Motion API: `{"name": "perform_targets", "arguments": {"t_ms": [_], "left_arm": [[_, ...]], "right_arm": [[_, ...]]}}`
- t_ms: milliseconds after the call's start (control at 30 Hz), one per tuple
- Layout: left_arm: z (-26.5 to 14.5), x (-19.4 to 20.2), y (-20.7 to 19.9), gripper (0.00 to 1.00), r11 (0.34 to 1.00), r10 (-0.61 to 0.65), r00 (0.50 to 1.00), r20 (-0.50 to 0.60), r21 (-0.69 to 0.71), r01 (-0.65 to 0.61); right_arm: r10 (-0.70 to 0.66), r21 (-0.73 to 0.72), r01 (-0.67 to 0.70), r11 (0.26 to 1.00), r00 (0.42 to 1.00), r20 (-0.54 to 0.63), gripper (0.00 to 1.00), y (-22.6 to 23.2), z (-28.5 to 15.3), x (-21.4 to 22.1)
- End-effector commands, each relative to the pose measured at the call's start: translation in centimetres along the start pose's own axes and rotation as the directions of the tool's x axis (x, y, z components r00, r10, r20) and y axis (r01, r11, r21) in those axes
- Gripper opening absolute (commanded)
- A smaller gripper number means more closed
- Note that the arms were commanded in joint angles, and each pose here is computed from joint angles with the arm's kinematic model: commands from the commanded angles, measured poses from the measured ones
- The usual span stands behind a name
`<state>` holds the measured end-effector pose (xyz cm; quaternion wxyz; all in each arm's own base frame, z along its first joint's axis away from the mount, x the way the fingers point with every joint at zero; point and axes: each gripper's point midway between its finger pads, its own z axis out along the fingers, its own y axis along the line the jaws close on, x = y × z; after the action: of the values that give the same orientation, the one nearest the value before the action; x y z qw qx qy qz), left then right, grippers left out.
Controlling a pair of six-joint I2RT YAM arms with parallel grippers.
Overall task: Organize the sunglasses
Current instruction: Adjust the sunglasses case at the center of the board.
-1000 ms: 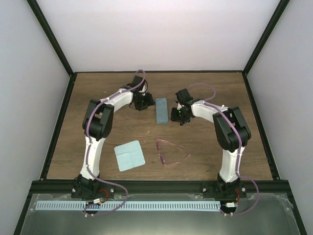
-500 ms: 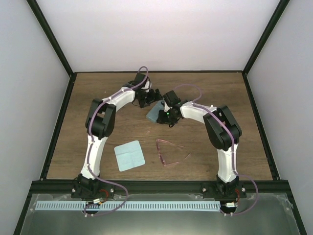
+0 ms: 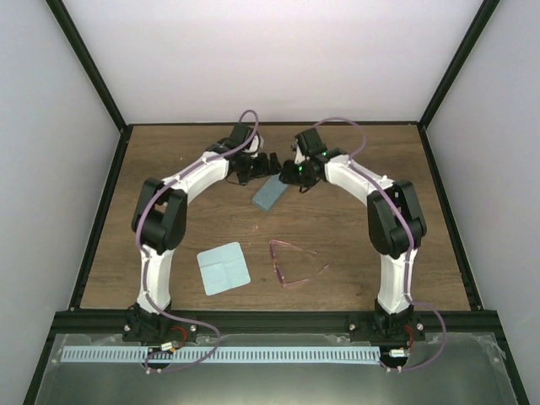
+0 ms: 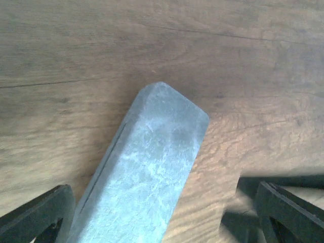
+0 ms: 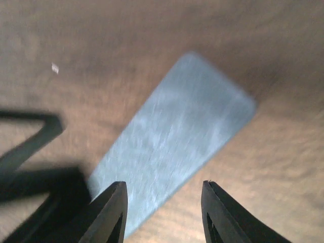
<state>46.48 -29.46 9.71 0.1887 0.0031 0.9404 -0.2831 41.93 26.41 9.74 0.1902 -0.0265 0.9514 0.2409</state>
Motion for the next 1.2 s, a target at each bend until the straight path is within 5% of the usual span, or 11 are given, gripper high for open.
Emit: {"name": "perform_targets", "arguments": {"t_ms": [0,300,433,533,800,1167], "left_arm": [[-3.7,1.8,-0.4,1.0,0.997,0.051,0.999,0.017,-0.053,-0.05],[-8.5,5.2,2.8,0.83,0.987,0.034,0.996,0.082,-0.158,-0.021],[-8.3,7.2,3.1,0.28,0.991,0.027,0.999,0.038,-0.133,-0.021],[-7.5,8.4,2.9,0.12,0.996,0.024,1.0,-0.002,-0.084,-0.024],[-3.9,11.0,3.0,0.18,0.998,0.009,0.995,-0.102,-0.057,-0.014],[-1.9,10.0,3.3,0.33,0.997,0.003,0.995,-0.098,-0.073,-0.01]], "right_arm": [[0.002,0.02,-0.005,1.0,0.991,0.134,0.42,-1.0,-0.7,-7.3],[-0.041,0.025,0.039,0.999,0.993,0.11,0.47,-1.2,4.1,-11.6],[-0.009,-0.003,0.009,1.0,0.998,0.059,0.42,-1.7,5.9,-9.6],[-0.002,-0.01,0.002,1.0,0.999,0.052,0.4,-2.1,5.8,-8.4],[-0.069,-0.034,0.069,0.997,0.998,-0.002,0.39,-1.9,4.6,-4.2],[-0.126,-0.079,0.118,0.99,0.987,-0.099,0.4,-0.1,2.6,3.0]]}}
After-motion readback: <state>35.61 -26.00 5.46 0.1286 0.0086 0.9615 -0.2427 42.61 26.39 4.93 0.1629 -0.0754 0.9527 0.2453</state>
